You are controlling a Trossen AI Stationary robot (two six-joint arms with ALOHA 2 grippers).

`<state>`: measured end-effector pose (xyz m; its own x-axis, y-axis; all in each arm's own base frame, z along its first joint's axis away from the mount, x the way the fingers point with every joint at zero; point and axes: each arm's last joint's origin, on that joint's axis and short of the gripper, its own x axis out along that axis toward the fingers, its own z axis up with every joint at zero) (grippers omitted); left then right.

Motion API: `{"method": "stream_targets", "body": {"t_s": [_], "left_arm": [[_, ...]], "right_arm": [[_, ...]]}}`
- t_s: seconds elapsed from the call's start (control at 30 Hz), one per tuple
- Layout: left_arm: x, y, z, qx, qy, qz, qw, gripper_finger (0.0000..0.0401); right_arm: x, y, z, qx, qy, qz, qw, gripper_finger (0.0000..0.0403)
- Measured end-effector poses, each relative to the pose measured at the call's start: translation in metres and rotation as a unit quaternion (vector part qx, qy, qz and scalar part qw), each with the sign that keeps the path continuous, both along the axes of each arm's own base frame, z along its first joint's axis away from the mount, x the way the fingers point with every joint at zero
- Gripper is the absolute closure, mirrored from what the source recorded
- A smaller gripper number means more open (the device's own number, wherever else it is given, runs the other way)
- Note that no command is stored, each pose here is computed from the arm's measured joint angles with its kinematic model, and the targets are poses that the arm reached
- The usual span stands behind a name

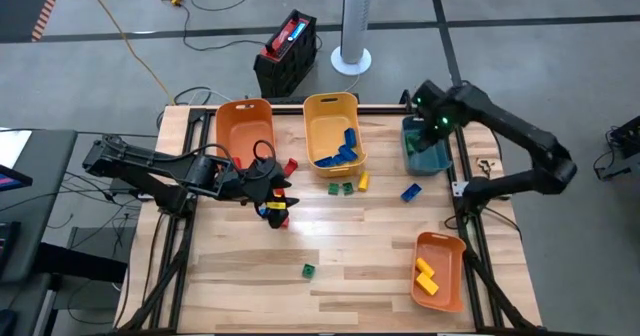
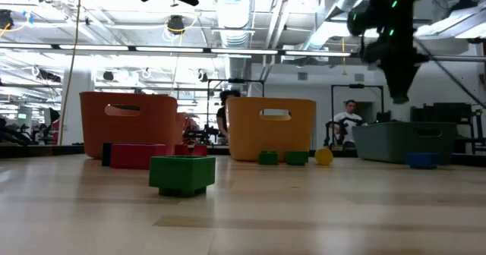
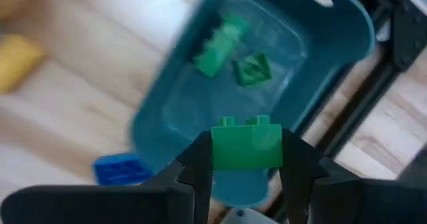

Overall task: Sort blocks
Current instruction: Put the green game piece into the blue bin, then put the blue game piece into the yellow bin

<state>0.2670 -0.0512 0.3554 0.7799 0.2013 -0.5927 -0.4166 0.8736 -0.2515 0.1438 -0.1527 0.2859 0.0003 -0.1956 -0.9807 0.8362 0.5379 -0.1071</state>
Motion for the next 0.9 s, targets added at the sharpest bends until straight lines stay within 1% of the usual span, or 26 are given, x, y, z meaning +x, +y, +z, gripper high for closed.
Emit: {"method": "stream_targets", "body": {"t_s": [0.1,0.2,0.3,0.4,0.53,0.63,0.7,0.77,0.8,0.83,0.9], "left_arm": [[0.000,0.000,0.000,-0.003,-0.002,0.006,1.000,0.0166],[0.000,0.000,0.000,-0.006,-0.003,0.011,1.000,0.0166],[0.000,0.000,0.000,-0.010,-0.004,0.014,1.000,0.0166],[0.000,0.000,0.000,-0.016,-0.006,0.020,1.000,0.0166],[0.000,0.000,0.000,-0.018,-0.007,0.024,1.000,0.0166],[0.000,0.000,0.000,-0.015,-0.006,0.021,1.000,0.0166],[0.000,0.000,0.000,-0.011,-0.004,0.018,1.000,0.0166],[0.000,0.001,0.000,-0.007,-0.003,0.016,1.000,0.0166],[0.000,0.001,0.000,-0.005,-0.002,0.014,1.000,0.0166],[0.000,0.001,0.000,-0.003,-0.002,0.012,1.000,0.0166],[0.000,0.001,0.000,0.003,0.000,0.008,1.000,0.0166]], "right_arm": [[0.002,-0.027,-0.020,0.020,0.020,-0.024,0.999,0.0266],[0.004,-0.049,-0.041,0.044,0.037,-0.042,0.997,0.0253],[0.007,-0.060,-0.060,0.083,0.050,-0.027,0.995,0.0229],[0.011,-0.065,-0.072,0.112,0.055,-0.010,0.992,0.0199],[0.014,-0.063,-0.072,0.113,0.058,0.005,0.992,0.0164],[0.015,-0.052,-0.058,0.093,0.045,0.027,0.994,0.0154],[0.017,-0.037,-0.043,0.078,0.035,0.063,0.994,0.0154],[0.021,-0.015,-0.025,0.055,0.013,0.131,0.990,0.0154],[0.023,-0.004,-0.016,0.039,0.003,0.170,0.985,0.0154],[0.025,0.009,-0.007,0.023,-0.006,0.215,0.976,0.0154],[0.027,0.035,0.006,-0.004,-0.017,0.308,0.951,0.0154]]}}
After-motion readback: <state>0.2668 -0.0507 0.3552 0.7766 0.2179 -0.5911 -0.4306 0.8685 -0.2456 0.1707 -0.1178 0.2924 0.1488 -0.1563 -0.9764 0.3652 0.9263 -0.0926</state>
